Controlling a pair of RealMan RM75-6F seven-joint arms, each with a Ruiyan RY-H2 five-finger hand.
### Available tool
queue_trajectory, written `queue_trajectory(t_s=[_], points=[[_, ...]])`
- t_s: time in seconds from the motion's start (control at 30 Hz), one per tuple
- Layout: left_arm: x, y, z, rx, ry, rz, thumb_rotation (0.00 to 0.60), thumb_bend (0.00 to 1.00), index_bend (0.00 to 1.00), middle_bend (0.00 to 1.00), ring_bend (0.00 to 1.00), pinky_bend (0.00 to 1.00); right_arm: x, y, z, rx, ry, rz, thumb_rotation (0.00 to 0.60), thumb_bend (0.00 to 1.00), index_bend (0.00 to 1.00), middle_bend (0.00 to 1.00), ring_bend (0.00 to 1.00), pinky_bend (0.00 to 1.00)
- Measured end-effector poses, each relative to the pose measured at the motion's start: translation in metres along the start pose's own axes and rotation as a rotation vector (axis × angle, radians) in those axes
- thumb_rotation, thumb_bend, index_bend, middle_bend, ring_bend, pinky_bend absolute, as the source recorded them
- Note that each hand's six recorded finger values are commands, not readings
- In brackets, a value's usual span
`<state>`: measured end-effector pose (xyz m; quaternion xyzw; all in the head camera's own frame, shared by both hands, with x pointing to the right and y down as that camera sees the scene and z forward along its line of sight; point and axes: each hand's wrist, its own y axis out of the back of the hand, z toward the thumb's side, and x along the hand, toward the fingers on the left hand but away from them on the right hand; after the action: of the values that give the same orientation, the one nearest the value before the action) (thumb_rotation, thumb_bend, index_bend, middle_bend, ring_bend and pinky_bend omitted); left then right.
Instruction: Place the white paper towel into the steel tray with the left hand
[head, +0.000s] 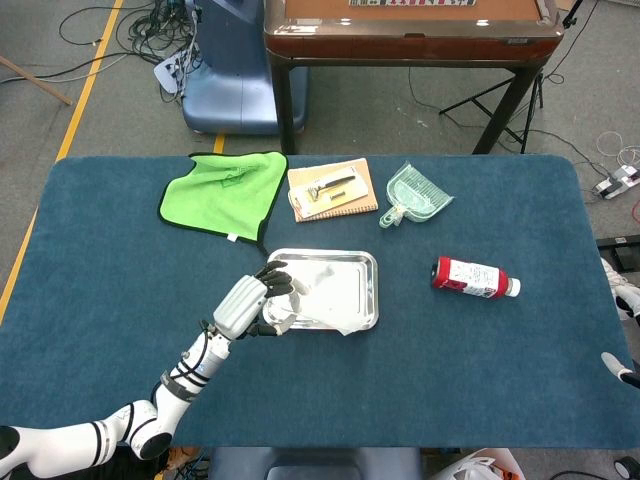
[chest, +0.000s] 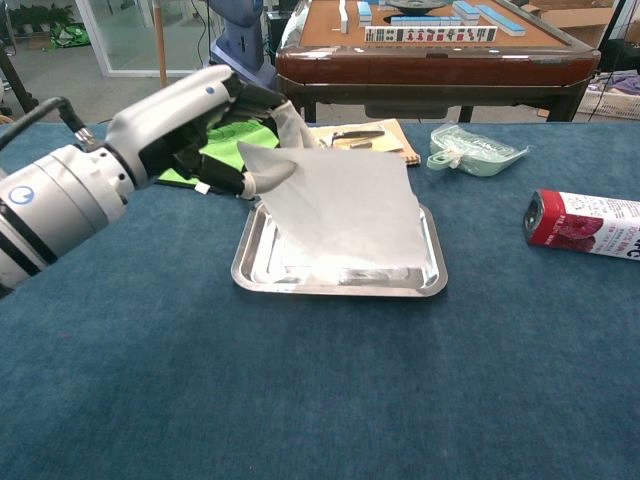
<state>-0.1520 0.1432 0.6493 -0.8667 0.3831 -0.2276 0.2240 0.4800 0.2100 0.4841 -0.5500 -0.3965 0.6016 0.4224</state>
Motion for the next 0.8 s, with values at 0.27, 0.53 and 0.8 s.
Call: queue_trajectory(t_s=[0.27, 0.53, 0.8], points=[[0.011, -0.019, -0.038, 0.121, 0.077, -0.046, 0.6, 0.38, 0.62, 0.4, 0.32, 0.14, 0.001, 0.0, 0.0, 0.002, -0.001, 0.006, 0.6, 0.11, 0.19, 0.21, 0.11, 0.2], [0.004, -0.013, -0.066, 0.206, 0.14, -0.058, 0.6, 0.38, 0.62, 0.4, 0.31, 0.14, 0.0, -0.002, 0.001, -0.003, 0.006, 0.007, 0.6, 0.11, 0.19, 0.21, 0.11, 0.2], [-0.002, -0.014, -0.077, 0.308, 0.152, -0.134, 0.6, 0.38, 0.59, 0.4, 0.3, 0.14, 0.0, -0.002, 0.002, -0.001, 0.006, 0.006, 0.6, 0.11, 0.19, 0.21, 0.11, 0.2]])
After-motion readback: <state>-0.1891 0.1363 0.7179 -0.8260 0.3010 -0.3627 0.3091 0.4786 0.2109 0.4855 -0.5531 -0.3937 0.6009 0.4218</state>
